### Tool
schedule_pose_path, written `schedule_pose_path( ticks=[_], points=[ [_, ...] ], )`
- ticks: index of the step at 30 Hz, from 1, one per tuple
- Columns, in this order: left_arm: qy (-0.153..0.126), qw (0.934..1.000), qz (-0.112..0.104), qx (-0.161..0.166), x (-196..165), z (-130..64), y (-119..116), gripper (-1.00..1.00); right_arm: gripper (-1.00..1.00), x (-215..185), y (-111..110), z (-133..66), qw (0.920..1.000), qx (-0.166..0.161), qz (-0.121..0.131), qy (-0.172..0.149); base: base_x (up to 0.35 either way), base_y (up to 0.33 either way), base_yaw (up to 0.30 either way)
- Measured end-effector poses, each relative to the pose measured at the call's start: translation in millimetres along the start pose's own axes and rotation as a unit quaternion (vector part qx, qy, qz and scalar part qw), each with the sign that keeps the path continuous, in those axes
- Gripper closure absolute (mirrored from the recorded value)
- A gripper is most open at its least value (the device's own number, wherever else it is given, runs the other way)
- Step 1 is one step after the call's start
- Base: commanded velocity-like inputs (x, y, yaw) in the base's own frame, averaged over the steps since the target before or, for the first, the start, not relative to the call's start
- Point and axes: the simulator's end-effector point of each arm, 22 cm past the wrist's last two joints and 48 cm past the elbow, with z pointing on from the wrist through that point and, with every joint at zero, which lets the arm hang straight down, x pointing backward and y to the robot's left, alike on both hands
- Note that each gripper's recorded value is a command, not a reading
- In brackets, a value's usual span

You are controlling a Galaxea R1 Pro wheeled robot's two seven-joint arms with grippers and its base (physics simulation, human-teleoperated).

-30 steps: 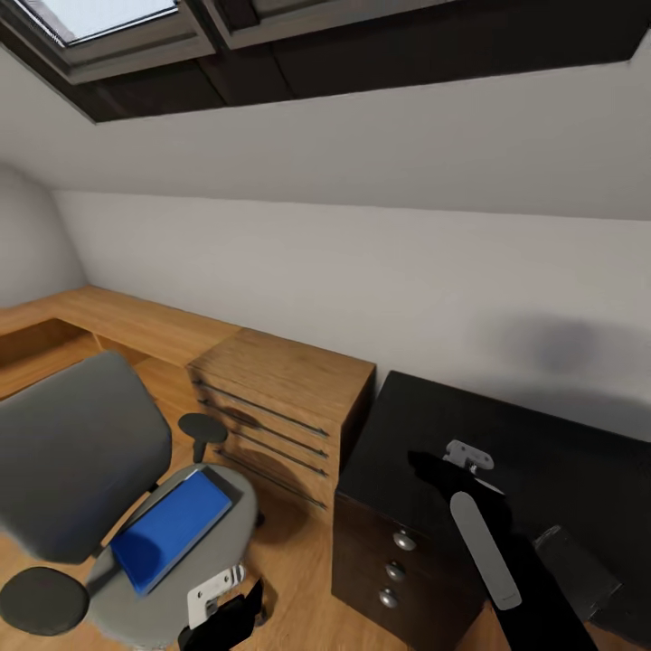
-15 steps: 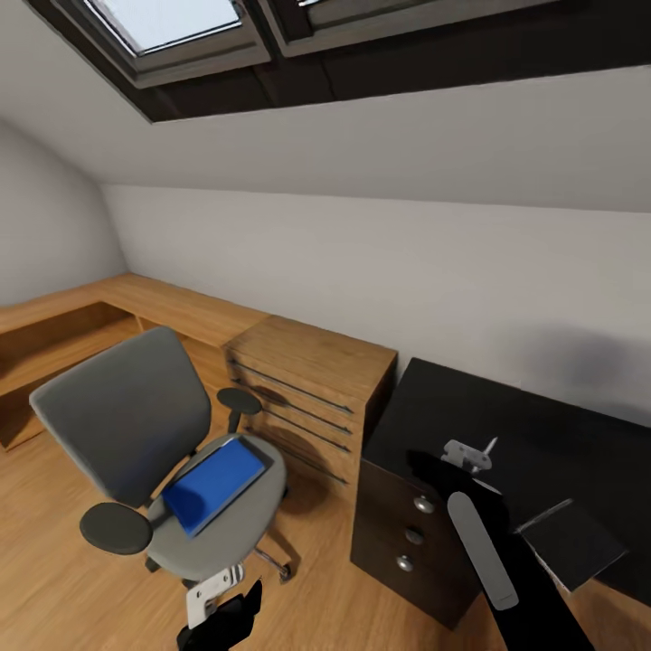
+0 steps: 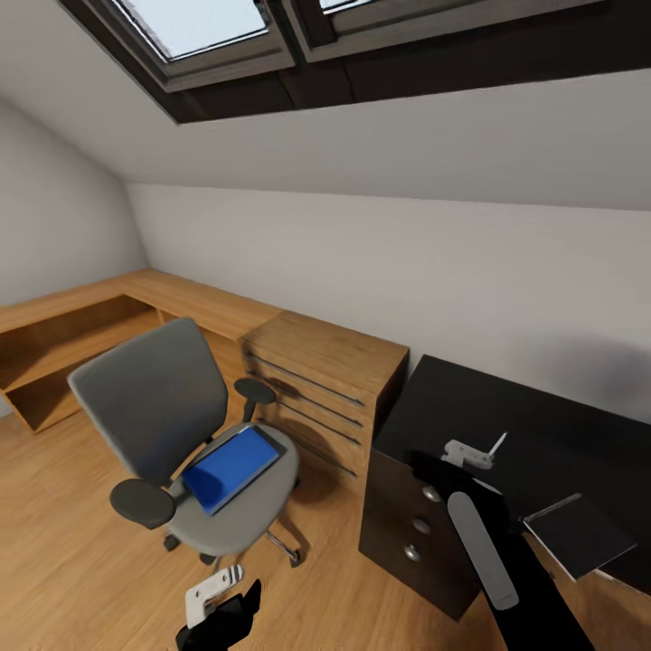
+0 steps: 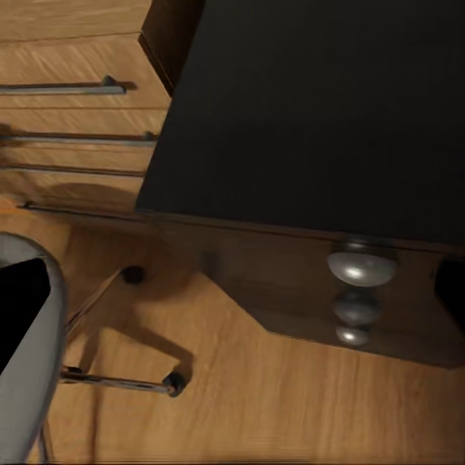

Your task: In the bedroom, organize the workspace by keeping the computer under the desk, ensuring the monitor is on the desk, placing the keyboard on the desk next to the monitor, placing the mouse on the desk next to the keyboard, moving the folder from the swivel chair onto the desk next to the mouse, stacking the notebook on top of the folder with the pen on top of the notebook, and positioning the swivel chair next to the desk.

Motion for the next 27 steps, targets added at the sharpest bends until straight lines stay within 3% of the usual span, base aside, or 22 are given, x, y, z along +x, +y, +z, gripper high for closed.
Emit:
schedule_pose_path(
  ticks=[15, 20, 27],
  points=[
    [0.000, 1.0000, 0.000, 0.000, 0, -0.1, 0, -1.00, -1.00, 8, -1, 3.4, 0.9999, 0.002, -0.005, 0.009, -0.105, 0.009, 0.278],
    [0.000, 1.0000, 0.000, -0.001, 0, 0.2, 1, -1.00, -1.00, 20, 17, 2.9, 0.9995, -0.012, -0.026, 0.014, -0.102, 0.067, 0.276],
    [0.002, 1.0000, 0.000, -0.003, 1, 0.9, 2, -1.00, -1.00, 32, 19, 8.6, 0.9992, -0.008, -0.038, 0.012, -0.101, 0.072, 0.272]
  ],
)
